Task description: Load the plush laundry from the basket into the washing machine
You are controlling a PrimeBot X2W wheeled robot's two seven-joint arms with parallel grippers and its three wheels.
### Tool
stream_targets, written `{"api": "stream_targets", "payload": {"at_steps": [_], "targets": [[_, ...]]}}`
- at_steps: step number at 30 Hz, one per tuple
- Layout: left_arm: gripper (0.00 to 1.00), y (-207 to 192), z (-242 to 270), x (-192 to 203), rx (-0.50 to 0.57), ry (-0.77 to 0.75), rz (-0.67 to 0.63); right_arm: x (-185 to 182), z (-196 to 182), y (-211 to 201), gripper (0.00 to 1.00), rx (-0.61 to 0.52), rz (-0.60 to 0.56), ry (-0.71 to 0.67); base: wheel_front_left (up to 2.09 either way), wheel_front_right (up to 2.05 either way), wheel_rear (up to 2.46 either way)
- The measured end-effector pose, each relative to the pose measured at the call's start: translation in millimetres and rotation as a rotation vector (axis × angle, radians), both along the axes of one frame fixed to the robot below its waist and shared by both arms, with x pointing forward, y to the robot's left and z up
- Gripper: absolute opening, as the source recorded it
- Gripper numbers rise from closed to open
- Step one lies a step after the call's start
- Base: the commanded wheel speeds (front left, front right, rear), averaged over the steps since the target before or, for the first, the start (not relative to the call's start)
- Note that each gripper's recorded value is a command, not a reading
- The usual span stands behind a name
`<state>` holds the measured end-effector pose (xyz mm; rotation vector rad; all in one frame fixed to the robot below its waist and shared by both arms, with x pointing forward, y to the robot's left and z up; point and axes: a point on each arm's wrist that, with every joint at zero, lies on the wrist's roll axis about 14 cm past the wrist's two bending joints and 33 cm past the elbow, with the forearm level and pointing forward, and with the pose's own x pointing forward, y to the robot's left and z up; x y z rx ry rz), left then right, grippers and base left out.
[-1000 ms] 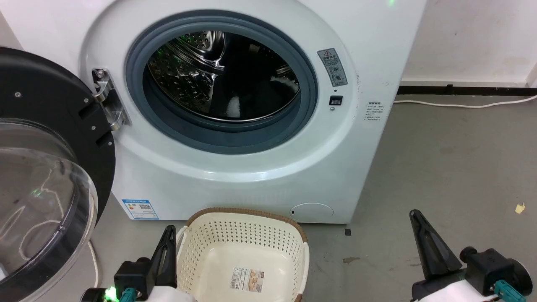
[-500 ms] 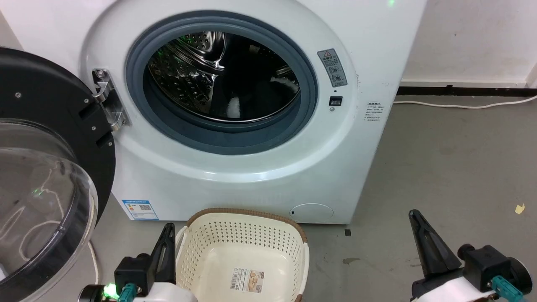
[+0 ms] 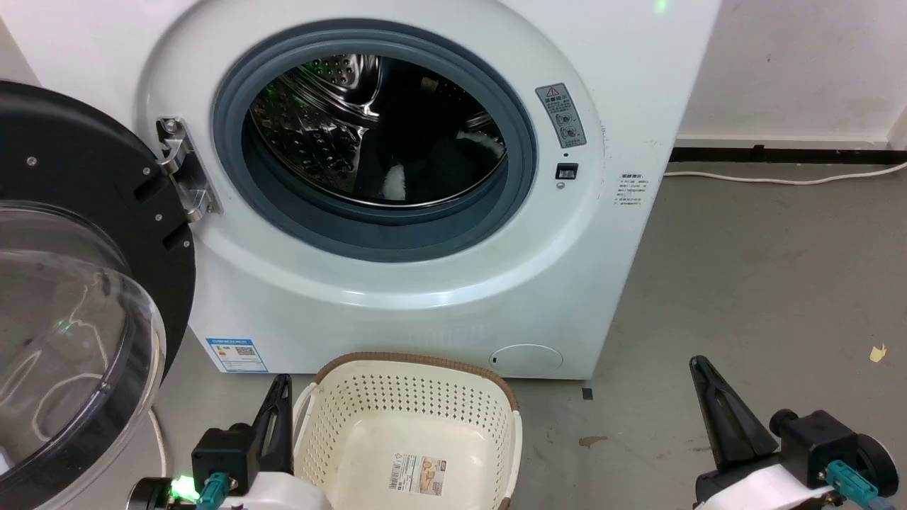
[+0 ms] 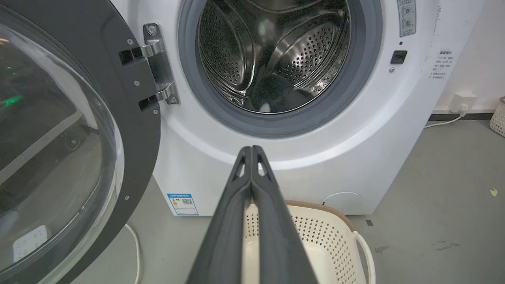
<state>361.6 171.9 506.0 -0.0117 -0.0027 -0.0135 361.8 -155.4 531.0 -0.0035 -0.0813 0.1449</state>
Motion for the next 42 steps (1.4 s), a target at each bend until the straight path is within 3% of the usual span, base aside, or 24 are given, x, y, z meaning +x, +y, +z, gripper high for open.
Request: {"api": "stream_targets", "payload": {"at_steps": [42], "targets": [[0.00, 3.4, 11.5, 6.1, 0.037, 0.013, 0.008, 4.5, -5.5, -2.5, 0.00, -0.033, -0.009, 0.065, 0.00, 0.00, 0.00]]}}
